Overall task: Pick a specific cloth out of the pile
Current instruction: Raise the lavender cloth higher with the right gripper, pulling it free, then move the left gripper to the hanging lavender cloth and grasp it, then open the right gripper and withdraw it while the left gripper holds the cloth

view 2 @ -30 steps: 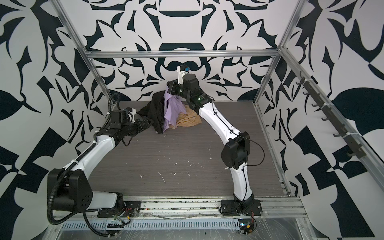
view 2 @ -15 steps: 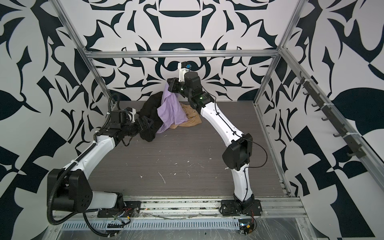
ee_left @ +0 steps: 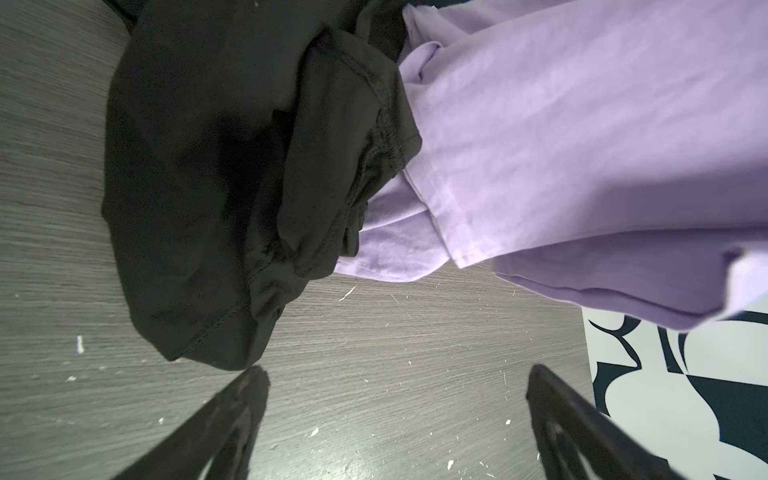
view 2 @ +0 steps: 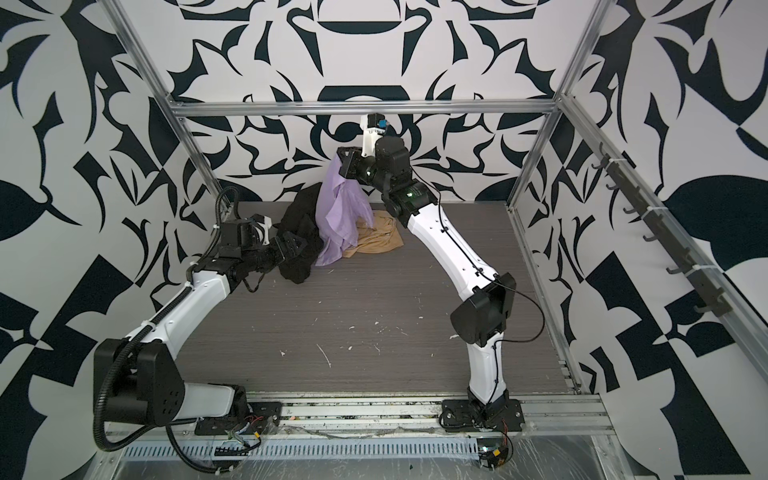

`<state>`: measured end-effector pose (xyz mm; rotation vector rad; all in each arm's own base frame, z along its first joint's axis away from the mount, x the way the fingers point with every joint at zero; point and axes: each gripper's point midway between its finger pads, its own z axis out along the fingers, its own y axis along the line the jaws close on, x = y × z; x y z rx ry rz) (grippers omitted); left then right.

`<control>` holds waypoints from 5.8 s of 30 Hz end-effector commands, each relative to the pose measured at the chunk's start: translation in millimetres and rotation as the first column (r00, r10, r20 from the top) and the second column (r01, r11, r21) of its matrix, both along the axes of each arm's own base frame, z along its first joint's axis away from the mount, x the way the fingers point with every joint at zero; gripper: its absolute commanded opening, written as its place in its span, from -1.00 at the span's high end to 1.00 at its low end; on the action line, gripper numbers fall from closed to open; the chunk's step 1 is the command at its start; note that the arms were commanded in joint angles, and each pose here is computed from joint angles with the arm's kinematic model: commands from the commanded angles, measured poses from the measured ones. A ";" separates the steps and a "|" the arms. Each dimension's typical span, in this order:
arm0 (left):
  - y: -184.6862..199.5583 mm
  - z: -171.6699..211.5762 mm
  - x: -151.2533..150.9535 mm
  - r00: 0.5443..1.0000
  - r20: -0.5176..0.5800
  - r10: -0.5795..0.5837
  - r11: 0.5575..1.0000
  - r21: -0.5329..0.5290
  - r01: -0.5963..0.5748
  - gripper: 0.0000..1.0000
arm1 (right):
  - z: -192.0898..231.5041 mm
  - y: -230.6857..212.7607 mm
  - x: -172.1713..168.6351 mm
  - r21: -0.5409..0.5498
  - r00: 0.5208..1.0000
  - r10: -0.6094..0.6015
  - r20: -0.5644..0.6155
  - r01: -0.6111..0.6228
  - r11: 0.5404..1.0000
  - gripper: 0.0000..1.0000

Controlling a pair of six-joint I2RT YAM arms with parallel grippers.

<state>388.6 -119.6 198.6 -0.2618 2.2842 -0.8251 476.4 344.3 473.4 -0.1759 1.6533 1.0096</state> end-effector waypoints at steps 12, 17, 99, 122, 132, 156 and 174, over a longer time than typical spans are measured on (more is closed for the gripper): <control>2.6 18.8 -6.4 0.999 0.043 0.001 1.000 -0.002 -0.001 -0.99 | 120.2 -36.9 -55.9 0.134 0.961 -0.042 0.273 0.005 0.991 1.00; 2.9 23.4 -7.8 0.998 0.055 0.003 1.000 -0.005 -0.003 -0.99 | 128.8 -43.6 -64.4 0.140 0.956 -0.048 0.288 0.007 0.990 1.00; -175.3 237.4 -85.6 0.638 0.709 -0.300 0.934 0.084 0.347 -0.96 | 134.9 -63.7 -196.1 0.172 0.947 0.205 0.248 -0.252 0.952 1.00; -167.7 238.1 -104.0 0.606 0.735 -0.305 0.925 0.076 0.374 1.00 | 96.8 -79.9 -155.8 0.018 0.987 -0.008 0.159 0.006 1.000 1.00; -165.0 245.8 -112.6 0.595 0.738 -0.317 0.917 0.077 0.392 1.00 | 19.3 -75.3 -119.0 -0.174 0.995 -0.087 0.043 0.093 0.980 1.00; -155.1 248.0 -113.2 0.613 0.736 -0.286 0.933 0.068 0.355 1.00 | -91.4 -44.5 -115.3 -0.160 0.969 0.134 -0.208 -0.169 0.973 0.99; -155.3 251.5 -114.3 0.674 0.674 -0.301 0.929 0.048 0.366 1.00 | -38.7 -103.2 -155.0 -0.113 0.992 0.095 -0.077 -0.104 0.988 0.14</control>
